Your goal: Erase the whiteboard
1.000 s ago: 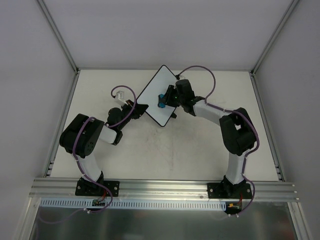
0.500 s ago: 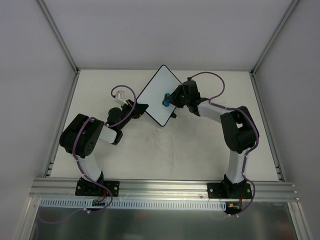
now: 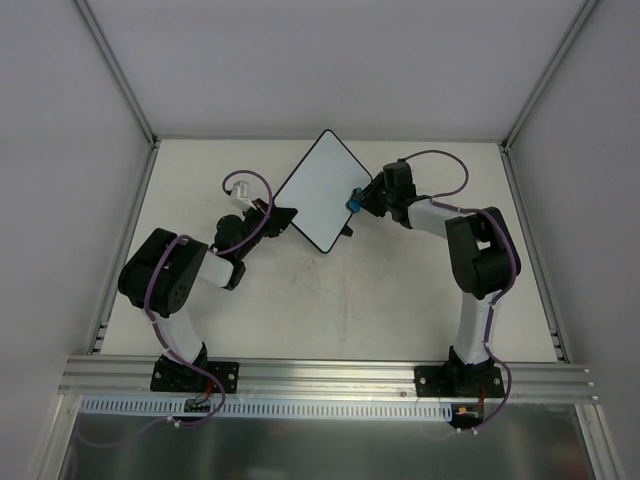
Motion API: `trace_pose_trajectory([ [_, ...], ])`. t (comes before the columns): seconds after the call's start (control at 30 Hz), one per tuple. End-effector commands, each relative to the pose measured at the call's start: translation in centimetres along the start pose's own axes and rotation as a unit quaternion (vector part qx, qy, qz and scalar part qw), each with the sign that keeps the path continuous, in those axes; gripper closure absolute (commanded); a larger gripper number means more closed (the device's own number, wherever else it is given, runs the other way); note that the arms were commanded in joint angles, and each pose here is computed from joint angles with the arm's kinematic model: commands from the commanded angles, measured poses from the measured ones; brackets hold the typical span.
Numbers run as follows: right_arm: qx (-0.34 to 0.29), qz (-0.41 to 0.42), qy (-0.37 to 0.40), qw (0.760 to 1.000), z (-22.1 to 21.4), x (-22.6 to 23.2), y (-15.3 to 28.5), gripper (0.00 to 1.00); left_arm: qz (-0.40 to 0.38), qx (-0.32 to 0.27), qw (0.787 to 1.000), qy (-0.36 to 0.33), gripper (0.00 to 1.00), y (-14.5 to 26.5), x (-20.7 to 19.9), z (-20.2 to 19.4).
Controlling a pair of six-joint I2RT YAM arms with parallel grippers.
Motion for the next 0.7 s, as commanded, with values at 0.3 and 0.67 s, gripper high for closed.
trace_pose_trajectory([
  [0.3, -0.031, -0.051, 0.044, 0.997, 4.6, -1.8, 1.0, 1.00, -0.112, -0.055, 0.990, -0.064, 1.00, -0.1, -3.3, 1.8],
  [0.67, 0.002, -0.080, 0.182, 0.980, 7.1, 1.8, 8.3, 1.00, -0.118, -0.058, 0.989, -0.066, 1.00, -0.4, -3.6, 2.1],
])
Point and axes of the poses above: each gripper's point midway between its finger pads, its own y axis back along the fingers, its own x axis along the line the jaws close on, z = x × y, the point moved 9 cm from there along y, back along the fingers, and after that the axes turned 6 degrees about y, right-handed, at the moved point
